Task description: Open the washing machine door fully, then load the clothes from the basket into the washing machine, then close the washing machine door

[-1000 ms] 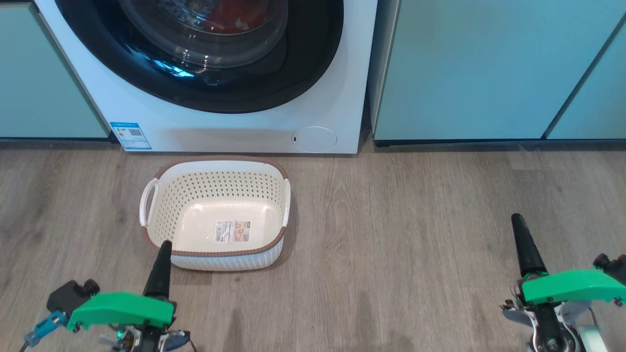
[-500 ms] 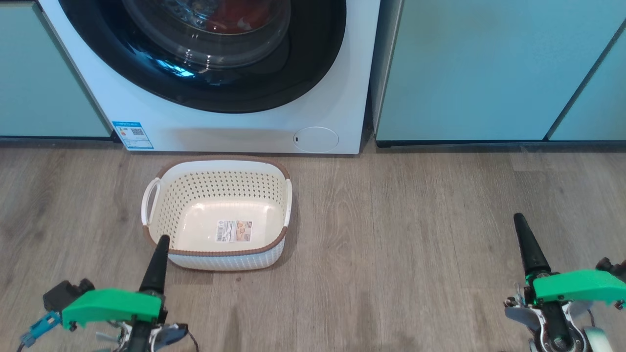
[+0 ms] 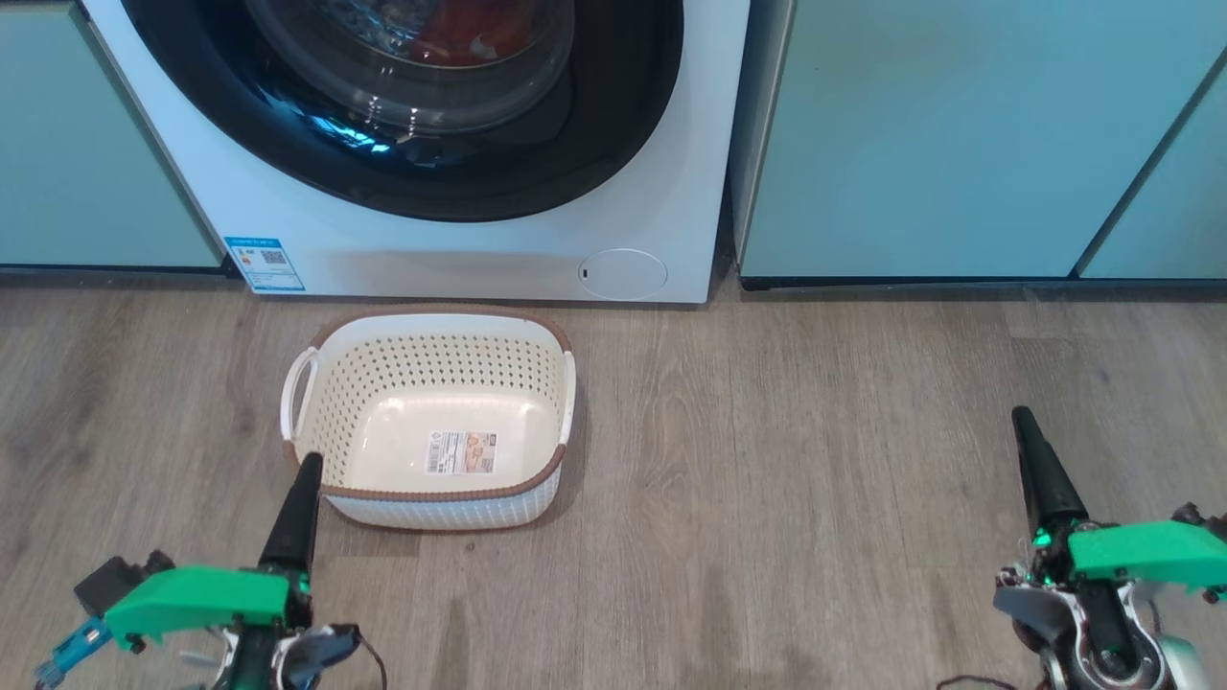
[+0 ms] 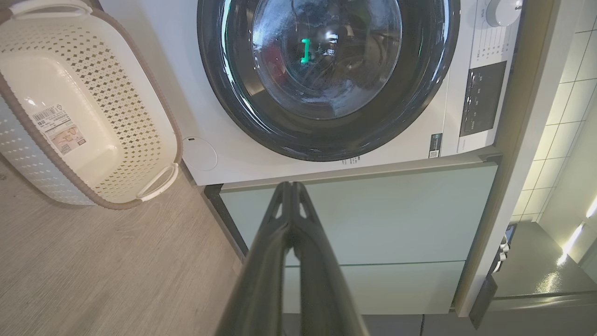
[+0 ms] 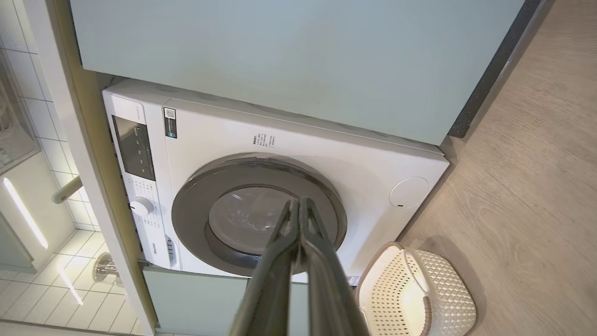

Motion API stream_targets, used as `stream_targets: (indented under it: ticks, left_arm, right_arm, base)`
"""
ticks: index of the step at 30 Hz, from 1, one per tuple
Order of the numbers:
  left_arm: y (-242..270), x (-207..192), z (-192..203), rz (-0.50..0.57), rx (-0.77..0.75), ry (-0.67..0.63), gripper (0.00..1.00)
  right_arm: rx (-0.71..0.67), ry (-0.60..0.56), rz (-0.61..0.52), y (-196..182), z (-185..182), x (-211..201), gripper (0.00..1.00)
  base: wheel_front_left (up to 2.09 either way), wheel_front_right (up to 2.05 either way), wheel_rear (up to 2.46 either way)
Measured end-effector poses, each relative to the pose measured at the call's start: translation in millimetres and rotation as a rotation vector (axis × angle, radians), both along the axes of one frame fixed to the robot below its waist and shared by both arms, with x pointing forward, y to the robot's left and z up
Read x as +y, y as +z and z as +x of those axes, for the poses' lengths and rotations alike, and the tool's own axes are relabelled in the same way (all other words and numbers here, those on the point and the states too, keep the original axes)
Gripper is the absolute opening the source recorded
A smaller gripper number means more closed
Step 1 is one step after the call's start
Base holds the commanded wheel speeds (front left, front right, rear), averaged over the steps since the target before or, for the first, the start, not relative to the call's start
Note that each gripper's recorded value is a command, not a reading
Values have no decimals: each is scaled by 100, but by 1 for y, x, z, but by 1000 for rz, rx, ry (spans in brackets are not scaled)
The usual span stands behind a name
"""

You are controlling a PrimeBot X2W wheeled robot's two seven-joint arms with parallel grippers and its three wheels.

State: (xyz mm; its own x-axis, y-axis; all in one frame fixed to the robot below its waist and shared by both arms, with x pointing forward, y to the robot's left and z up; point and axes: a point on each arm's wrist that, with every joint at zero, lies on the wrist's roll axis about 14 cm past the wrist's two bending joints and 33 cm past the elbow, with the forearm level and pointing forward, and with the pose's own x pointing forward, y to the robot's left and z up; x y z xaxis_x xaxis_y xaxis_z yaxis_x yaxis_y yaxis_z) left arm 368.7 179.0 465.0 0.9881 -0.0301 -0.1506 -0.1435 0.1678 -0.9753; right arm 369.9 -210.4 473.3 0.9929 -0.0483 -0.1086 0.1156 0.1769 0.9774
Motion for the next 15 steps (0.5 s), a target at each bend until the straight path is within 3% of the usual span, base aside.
stream_targets:
  ticks: [15]
  left_arm:
    - [8, 6, 3, -152, -39, 22, 0]
  right_arm:
    - [-22, 2, 153, 3, 2, 2, 0]
  base:
    - [0, 0, 0]
